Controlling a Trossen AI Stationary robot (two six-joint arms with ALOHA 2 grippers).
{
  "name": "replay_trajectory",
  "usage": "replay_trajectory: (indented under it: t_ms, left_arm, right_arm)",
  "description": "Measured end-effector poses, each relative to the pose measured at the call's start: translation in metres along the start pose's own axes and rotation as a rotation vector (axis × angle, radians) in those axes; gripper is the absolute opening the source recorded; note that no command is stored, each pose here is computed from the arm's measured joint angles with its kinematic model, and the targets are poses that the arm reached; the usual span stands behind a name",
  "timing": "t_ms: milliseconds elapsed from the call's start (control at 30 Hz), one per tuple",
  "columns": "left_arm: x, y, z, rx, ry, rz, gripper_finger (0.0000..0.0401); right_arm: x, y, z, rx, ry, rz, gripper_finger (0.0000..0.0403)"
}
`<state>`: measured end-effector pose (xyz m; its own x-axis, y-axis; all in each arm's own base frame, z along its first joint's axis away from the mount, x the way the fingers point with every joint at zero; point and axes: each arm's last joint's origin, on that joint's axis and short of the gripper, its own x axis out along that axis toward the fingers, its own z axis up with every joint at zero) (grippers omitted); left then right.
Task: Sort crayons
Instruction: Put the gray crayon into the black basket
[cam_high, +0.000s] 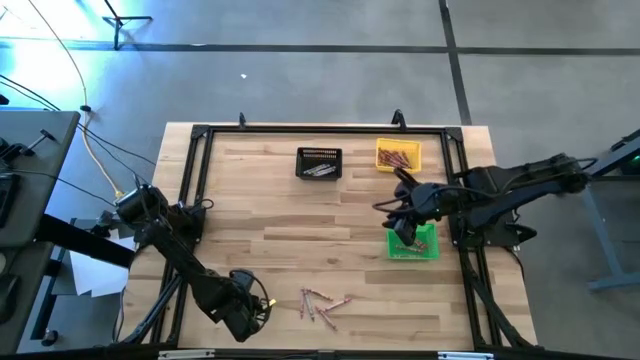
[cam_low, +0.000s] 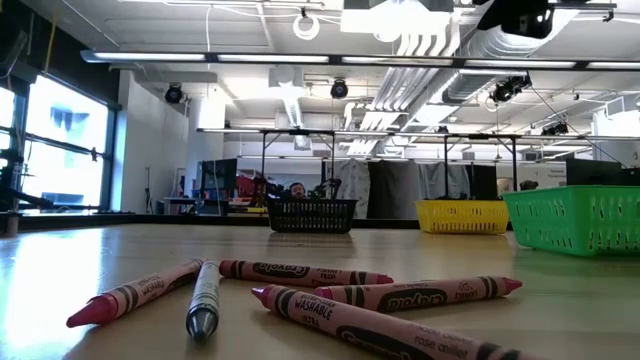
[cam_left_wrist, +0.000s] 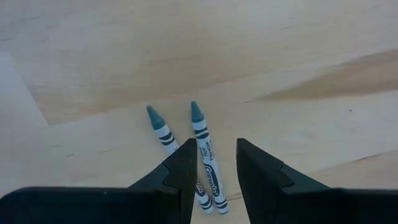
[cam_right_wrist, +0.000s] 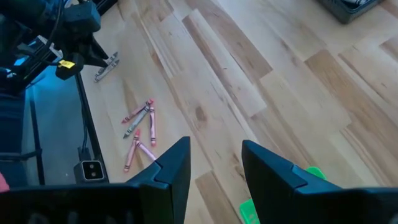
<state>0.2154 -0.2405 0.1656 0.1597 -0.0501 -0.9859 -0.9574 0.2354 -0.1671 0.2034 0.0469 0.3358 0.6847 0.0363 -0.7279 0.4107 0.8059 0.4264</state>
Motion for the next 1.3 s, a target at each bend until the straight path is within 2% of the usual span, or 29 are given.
replay_trajectory:
  t_ms: [300, 800, 1100, 1300]
  left_arm:
    - [0.001, -0.001, -0.001, 0.0, 0.007, -0.011, 0.0091]
    - [0.027, -0.003, -0.004, 0.001, -0.022, 0.046, 0.0076]
    - [0.032, -0.004, -0.001, -0.003, -0.008, 0.081, 0.0015]
    - [0.033, -0.006, 0.003, -0.017, -0.009, 0.084, 0.0002]
  right_arm:
    - [-0.001, 0.003, -0.003, -0.018, -0.002, 0.001, 0.0129]
    - [-0.001, 0.003, -0.003, -0.013, -0.001, 0.002, 0.0129]
    - [-0.001, 0.004, -0.005, -0.001, 0.001, 0.005, 0.0129]
    - [-0.001, 0.004, -0.005, 0.003, 0.001, 0.005, 0.0129]
